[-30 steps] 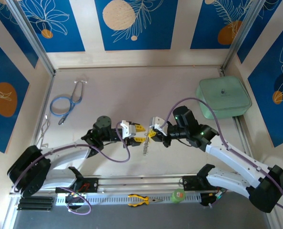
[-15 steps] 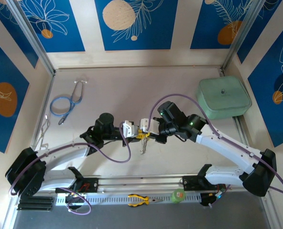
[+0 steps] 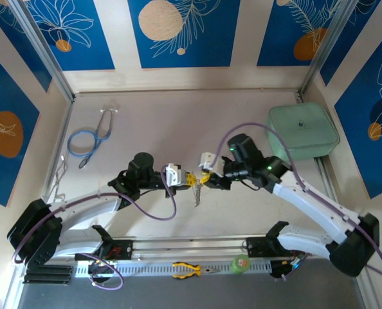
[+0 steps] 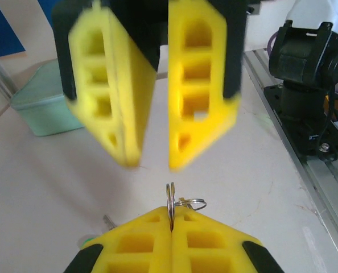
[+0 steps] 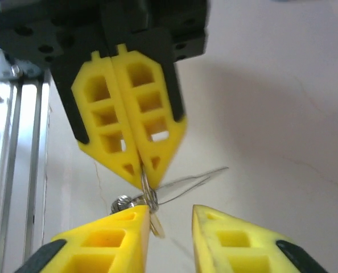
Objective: Put the keys on the keyring
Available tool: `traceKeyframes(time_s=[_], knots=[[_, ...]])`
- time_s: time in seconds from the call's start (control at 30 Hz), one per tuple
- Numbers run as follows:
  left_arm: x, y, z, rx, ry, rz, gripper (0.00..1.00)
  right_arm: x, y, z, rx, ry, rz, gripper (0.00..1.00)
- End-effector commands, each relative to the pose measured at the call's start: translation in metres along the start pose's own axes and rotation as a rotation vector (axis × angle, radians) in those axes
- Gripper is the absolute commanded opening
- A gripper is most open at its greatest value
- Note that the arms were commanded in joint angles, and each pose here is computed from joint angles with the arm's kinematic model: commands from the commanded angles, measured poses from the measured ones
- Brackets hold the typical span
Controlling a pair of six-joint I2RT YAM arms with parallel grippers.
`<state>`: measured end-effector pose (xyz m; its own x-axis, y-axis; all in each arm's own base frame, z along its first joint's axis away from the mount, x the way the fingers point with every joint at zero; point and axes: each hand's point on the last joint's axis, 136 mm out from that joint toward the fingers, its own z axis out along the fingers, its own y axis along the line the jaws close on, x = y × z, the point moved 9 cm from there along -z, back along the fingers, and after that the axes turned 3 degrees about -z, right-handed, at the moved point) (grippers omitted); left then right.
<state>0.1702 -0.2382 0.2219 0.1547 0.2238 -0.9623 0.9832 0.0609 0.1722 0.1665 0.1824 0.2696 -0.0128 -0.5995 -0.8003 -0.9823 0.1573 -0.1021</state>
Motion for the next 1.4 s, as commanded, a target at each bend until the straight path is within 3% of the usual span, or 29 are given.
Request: traceKeyframes(time_s=[0.0,0.23,0.43,0.67,0.9,1.03,1.23,1.27,1.33,1.37], knots=[[-0.012,-0.004,0.001,0.024,-0.107,0.024,0.00,-0.009,0.009,-0.011,-0.136,-0.251,0.049,0.28],[-0.011,-0.005,0.003,0.061,-0.153,-0.009,0.00,0.002,0.013,-0.004,-0.157,-0.245,0.034,0.27],[-0.011,-0.006,0.004,0.077,-0.154,-0.013,0.00,0.008,0.011,0.005,-0.089,-0.169,-0.020,0.22],[-0.008,-0.007,0.004,0.087,-0.135,-0.016,0.00,0.011,0.010,0.002,0.023,-0.197,-0.071,0.25],[-0.008,-0.007,0.004,0.091,-0.140,-0.013,0.00,0.014,0.015,0.007,-0.051,-0.172,-0.036,0.23],[-0.010,-0.008,0.004,0.094,-0.146,-0.011,0.00,0.010,0.016,0.008,-0.083,-0.184,-0.040,0.17],[-0.010,-0.007,0.003,0.085,-0.145,-0.009,0.00,0.005,0.015,0.008,-0.108,-0.204,-0.037,0.00],[-0.009,-0.006,0.003,0.069,-0.137,-0.012,0.02,0.005,0.015,0.007,-0.103,-0.201,-0.036,0.00],[-0.007,-0.005,0.001,0.029,-0.114,-0.012,0.24,0.004,0.014,0.005,-0.080,-0.176,-0.037,0.00],[-0.007,-0.005,-0.001,0.010,-0.100,-0.003,0.28,0.004,0.013,0.003,-0.066,-0.156,-0.041,0.00]])
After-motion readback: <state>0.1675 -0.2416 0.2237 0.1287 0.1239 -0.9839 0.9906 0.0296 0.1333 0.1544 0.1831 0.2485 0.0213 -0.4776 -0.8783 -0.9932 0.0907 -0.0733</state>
